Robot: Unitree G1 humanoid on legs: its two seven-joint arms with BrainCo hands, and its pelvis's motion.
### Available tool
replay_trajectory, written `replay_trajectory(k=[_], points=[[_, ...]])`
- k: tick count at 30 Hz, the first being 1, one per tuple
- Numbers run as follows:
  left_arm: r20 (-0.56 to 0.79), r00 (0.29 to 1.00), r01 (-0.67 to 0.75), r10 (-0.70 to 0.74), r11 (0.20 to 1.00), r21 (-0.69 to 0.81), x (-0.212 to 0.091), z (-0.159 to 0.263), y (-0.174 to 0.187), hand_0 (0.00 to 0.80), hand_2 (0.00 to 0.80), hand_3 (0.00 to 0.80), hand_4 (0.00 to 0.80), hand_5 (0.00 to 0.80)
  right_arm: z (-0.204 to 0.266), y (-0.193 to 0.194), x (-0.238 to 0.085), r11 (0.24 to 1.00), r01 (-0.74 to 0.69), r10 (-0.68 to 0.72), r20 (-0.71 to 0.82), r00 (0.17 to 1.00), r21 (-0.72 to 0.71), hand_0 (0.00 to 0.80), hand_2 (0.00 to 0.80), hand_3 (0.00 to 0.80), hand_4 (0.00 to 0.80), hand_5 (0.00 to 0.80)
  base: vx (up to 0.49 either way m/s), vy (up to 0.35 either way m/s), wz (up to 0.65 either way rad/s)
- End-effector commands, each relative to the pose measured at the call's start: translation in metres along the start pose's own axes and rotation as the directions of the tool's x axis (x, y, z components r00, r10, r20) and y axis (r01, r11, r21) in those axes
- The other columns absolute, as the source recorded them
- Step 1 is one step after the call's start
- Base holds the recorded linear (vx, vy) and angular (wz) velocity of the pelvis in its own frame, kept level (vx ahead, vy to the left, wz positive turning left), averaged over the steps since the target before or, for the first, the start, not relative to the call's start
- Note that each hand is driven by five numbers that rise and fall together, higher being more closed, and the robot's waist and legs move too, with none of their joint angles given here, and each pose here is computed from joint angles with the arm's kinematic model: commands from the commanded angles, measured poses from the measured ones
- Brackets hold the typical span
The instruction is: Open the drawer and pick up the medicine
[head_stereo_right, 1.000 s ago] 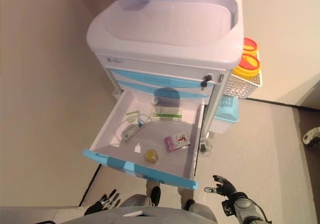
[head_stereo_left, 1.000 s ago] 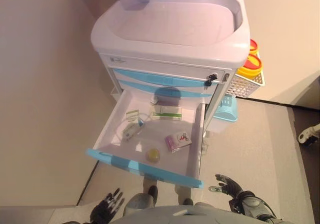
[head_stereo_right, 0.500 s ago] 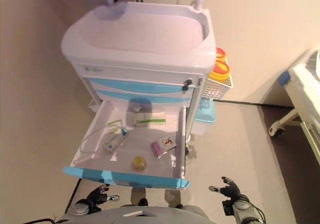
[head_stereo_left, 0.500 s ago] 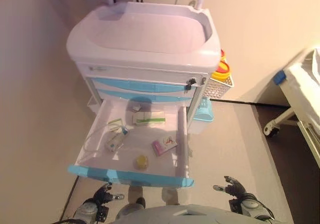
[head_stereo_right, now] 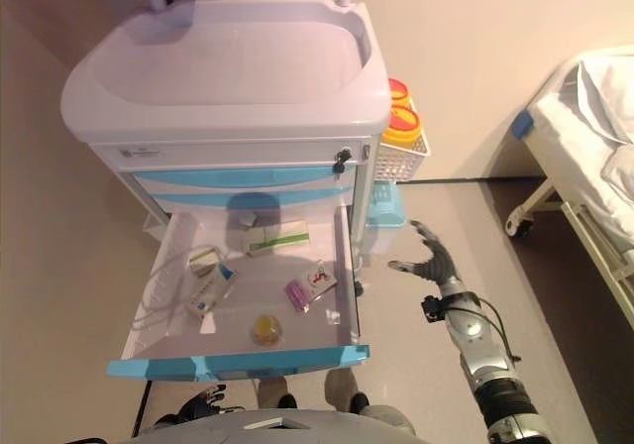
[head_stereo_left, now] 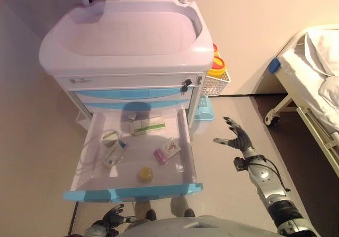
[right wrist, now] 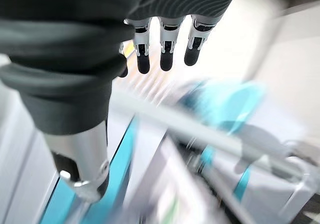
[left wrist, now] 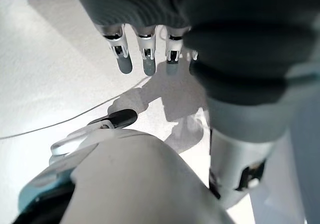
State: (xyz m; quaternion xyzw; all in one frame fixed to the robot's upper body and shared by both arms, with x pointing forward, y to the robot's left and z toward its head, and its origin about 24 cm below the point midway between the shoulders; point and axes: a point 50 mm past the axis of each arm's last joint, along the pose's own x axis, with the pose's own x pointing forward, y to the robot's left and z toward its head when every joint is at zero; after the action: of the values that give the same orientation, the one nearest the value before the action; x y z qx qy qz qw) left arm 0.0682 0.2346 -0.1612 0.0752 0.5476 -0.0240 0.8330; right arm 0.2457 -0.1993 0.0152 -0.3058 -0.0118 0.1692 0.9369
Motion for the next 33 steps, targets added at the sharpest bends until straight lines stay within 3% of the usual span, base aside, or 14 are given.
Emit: replay_trajectory(k=[1,8,14,26,33], points=[[-0.031,0.999,-0.011,0.012,1.000,0.012,-0.001,-0.005,0.004,0.000,0.000,0.000,0.000,0.000,0.050,-0.005,0.017,0.967,-0.125,0.184,0.273,0.944,-0.221,0.000,0.000,0.000,0.000,0.000,-0.004,-0.015,0.17],[0.015,1.000,-0.025,0.025,0.999,0.032,0.003,0.014,0.009,0.000,0.000,0.000,0.000,0.000,0.080,0.014,0.031,0.837,-0.194,0.411,0.353,0.841,-0.511,0.000,0.000,0.000,0.000,0.000,-0.002,-0.028,0.21],[0.015,0.999,-0.030,0.029,0.999,0.020,0.004,0.016,0.009,0.000,0.000,0.000,0.000,0.000,0.076,0.029,0.043,0.750,-0.175,0.466,0.322,0.824,-0.638,0.000,0.000,0.000,0.000,0.000,0.012,-0.047,0.33],[0.022,0.999,-0.037,0.036,0.998,0.054,0.002,0.018,0.016,0.000,0.000,0.000,0.000,0.000,0.060,0.051,0.051,0.565,-0.186,0.575,0.222,0.787,-0.804,0.000,0.000,0.000,0.000,0.000,0.015,-0.033,0.18],[0.048,0.999,-0.029,0.025,0.996,0.086,0.004,0.027,0.013,0.000,0.000,0.000,0.000,0.000,0.047,0.064,0.053,0.532,-0.228,0.589,0.163,0.792,-0.815,0.000,0.000,0.000,0.000,0.000,-0.002,-0.015,0.13]])
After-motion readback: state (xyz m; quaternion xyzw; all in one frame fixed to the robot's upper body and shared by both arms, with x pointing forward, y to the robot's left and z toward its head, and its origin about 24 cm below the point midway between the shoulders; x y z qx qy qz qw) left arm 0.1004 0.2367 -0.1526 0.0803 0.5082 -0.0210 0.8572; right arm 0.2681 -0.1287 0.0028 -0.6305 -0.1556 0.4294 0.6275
